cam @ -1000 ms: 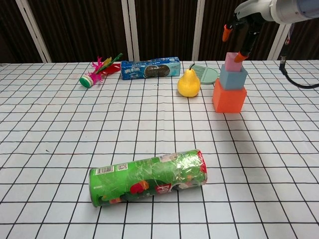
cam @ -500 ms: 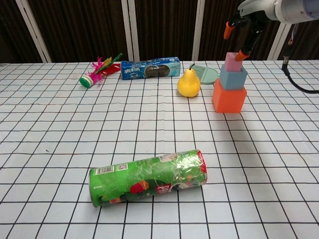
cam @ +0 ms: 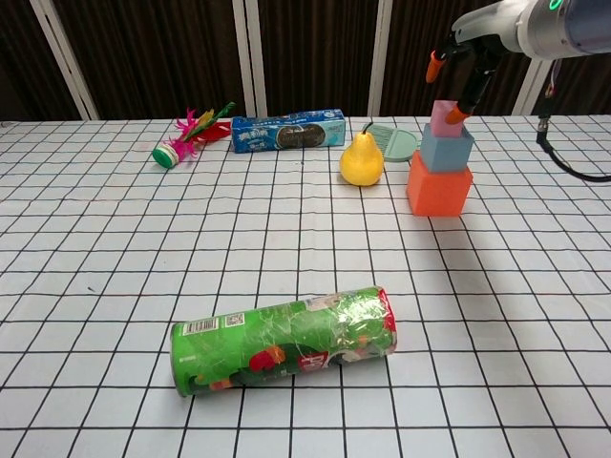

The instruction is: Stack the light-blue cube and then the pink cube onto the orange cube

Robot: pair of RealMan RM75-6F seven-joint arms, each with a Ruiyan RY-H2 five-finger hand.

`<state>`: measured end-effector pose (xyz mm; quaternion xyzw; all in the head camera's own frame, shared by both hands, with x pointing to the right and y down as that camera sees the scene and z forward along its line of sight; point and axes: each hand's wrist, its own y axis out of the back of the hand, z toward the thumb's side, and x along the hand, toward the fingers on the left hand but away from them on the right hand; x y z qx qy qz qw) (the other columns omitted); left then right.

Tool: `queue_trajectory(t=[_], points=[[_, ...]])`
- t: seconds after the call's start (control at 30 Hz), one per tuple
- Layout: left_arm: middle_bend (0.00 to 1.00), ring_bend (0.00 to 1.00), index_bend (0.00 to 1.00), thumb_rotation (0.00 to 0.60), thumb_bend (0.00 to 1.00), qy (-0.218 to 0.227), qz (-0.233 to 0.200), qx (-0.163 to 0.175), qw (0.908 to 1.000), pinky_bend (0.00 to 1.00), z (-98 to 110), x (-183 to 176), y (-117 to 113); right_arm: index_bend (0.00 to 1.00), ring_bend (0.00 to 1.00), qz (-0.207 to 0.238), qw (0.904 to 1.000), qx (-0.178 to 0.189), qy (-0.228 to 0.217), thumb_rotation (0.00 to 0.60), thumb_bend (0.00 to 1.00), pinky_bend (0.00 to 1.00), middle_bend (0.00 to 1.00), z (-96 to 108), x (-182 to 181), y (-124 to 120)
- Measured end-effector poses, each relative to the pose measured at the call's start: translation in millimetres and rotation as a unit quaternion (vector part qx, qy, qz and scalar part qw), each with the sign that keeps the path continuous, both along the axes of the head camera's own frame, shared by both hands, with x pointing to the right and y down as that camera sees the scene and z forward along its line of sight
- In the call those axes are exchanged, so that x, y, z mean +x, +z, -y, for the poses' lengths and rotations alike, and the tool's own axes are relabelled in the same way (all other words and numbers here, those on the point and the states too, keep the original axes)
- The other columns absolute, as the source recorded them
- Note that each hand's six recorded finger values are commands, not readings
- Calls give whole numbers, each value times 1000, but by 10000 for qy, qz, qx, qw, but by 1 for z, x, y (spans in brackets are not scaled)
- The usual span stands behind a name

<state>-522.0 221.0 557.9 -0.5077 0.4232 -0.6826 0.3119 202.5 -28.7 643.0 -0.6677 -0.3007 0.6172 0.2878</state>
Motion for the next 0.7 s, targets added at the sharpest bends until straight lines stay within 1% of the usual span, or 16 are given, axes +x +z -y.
queue_trajectory(t=[0.4,0.7], points=[[13,0,219,600,206,-23,45,-1,10000,18,0,0,1,226,64,-48,10000,-63,-5,600,292,0,93,0,5,13],[13,0,219,600,206,-18,53,-15,10000,18,0,1,1,226,64,-123,9999,-22,-6,600,292,0,93,2,9,12]])
